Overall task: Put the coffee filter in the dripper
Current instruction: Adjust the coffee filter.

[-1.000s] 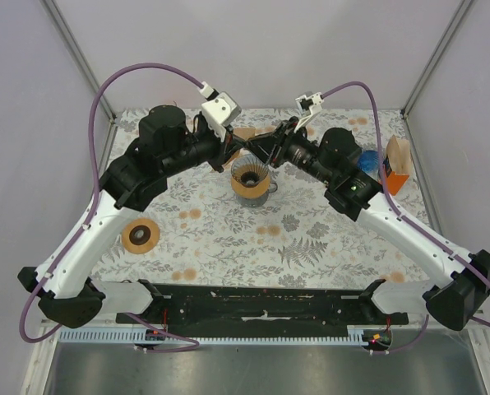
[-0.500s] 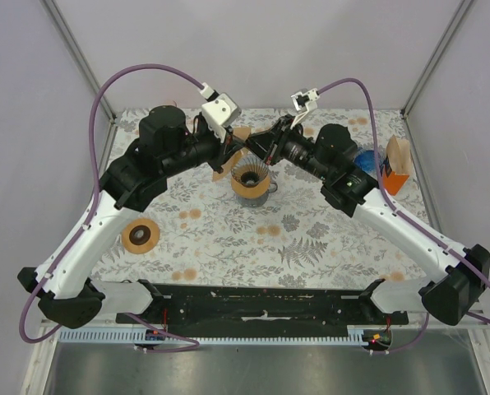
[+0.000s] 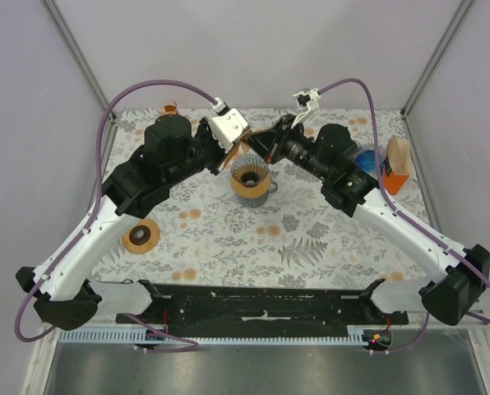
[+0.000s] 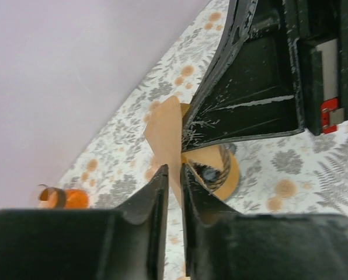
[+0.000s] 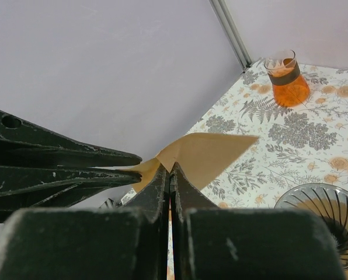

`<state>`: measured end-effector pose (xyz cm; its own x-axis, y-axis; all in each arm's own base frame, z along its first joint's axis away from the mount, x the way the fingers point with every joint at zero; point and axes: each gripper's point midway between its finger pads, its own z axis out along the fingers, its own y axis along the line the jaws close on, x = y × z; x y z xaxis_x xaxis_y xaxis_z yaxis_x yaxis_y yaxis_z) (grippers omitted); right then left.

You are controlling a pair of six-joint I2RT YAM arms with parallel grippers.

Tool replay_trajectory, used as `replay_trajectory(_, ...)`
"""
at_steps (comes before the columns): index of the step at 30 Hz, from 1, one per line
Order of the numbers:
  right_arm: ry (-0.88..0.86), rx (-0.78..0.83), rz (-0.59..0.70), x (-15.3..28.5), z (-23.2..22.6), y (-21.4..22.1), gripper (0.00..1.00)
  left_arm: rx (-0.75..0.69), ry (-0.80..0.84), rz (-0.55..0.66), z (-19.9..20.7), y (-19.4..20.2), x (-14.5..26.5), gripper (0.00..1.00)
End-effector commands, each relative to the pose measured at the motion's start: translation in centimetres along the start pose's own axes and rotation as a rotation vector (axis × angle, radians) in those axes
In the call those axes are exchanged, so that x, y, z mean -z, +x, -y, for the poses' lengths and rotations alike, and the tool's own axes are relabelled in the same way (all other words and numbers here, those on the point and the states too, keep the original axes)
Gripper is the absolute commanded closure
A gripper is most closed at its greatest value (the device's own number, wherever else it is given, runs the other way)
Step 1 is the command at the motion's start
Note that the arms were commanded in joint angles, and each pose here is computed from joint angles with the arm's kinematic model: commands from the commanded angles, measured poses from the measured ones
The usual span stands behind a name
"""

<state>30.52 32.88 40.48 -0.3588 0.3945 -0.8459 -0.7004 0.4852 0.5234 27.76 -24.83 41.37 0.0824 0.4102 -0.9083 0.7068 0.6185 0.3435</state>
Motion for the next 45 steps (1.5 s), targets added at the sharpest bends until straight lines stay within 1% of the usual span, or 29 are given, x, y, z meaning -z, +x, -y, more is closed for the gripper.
replay_trajectory(1,-0.035,0.015,0.059,0.3,-1.5,-2.3,1.00,-0.139,-0.087,-0.020,-1.7,0.2,0.4,0.75)
replay_trajectory(2,-0.038,0.015,0.057,0.3,-1.5,-2.2,1.00,-0.159,-0.103,-0.035,-1.9,0.5,0.4,0.71)
replay_trajectory(7,-0.042,0.025,0.057,0.3,-1.6,-2.3,1.00,-0.210,-0.163,-0.089,-2.9,1.5,0.2,0.67)
replay_trajectory(12,-0.055,0.038,0.046,0.3,-1.8,-2.3,1.00,-0.199,-0.162,-0.086,-2.8,1.5,0.2,0.63)
replay_trajectory(14,-0.063,0.042,0.040,0.3,-2.0,-2.2,1.00,-0.179,-0.142,-0.086,-2.4,1.8,-0.1,0.57)
replay_trajectory(16,-0.073,0.039,0.029,0.0,-2.1,-2.1,1.00,-0.144,-0.100,-0.091,-1.4,2.1,-0.3,0.54)
replay_trajectory(17,-0.085,0.040,0.025,0.0,-2.4,-2.2,1.00,-0.123,-0.076,-0.097,-0.8,2.4,-0.5,0.55)
replay_trajectory(18,-0.098,0.040,0.013,-0.1,-2.6,-1.9,1.00,-0.110,-0.060,-0.101,-0.5,2.5,-0.6,0.62)
replay_trajectory(19,-0.106,0.039,0.002,-0.2,-2.7,-1.8,1.00,-0.102,-0.050,-0.100,-0.3,2.5,-0.7,0.74)
replay_trajectory(20,-0.111,0.042,-0.002,-0.2,-2.8,-1.7,1.00,-0.097,-0.054,-0.095,-0.3,2.3,-0.6,0.90)
replay_trajectory(21,-0.104,0.044,-0.008,-0.2,-2.6,-1.5,1.00,-0.094,-0.062,-0.090,-0.5,2.1,-0.6,0.98)
replay_trajectory(26,-0.045,0.033,0.010,-0.5,-1.2,-1.5,1.00,-0.055,-0.069,-0.069,-0.6,1.4,-0.3,0.98)
replay_trajectory(27,-0.032,0.019,0.016,-0.8,-1.0,-1.6,0.98,-0.044,-0.067,-0.068,-0.5,1.3,-0.3,0.98)
replay_trajectory(28,-0.016,0.004,0.011,-1.2,-0.5,-1.4,0.92,-0.035,-0.069,-0.063,-0.5,1.2,-0.3,0.98)
replay_trajectory(29,-0.012,-0.006,0.013,-1.6,-0.5,-1.5,0.82,-0.022,-0.074,-0.063,-0.6,1.1,-0.4,0.98)
replay_trajectory(30,-0.013,-0.016,0.009,-2.0,-0.6,-1.5,0.75,-0.015,-0.080,-0.063,-0.7,1.1,-0.4,0.98)
replay_trajectory(32,-0.014,-0.032,0.007,-2.7,-0.6,-1.6,0.64,-0.007,-0.099,-0.065,-1.0,1.1,-0.5,0.98)
replay_trajectory(34,0.012,-0.049,0.008,-3.4,0.0,-1.3,0.58,-0.005,-0.114,-0.065,-1.2,1.1,-0.6,0.98)
replay_trajectory(39,0.070,-0.088,-0.001,-4.6,1.8,-0.1,0.52,0.018,-0.161,-0.053,-2.0,0.6,-0.6,0.98)
replay_trajectory(41,0.079,-0.099,-0.005,-5.2,2.2,0.3,0.50,0.012,-0.157,-0.052,-2.0,0.5,-0.6,0.98)
replay_trajectory(45,0.093,-0.108,-0.016,-6.2,2.6,1.1,0.51,0.003,-0.172,-0.067,-2.2,1.0,-0.9,0.98)
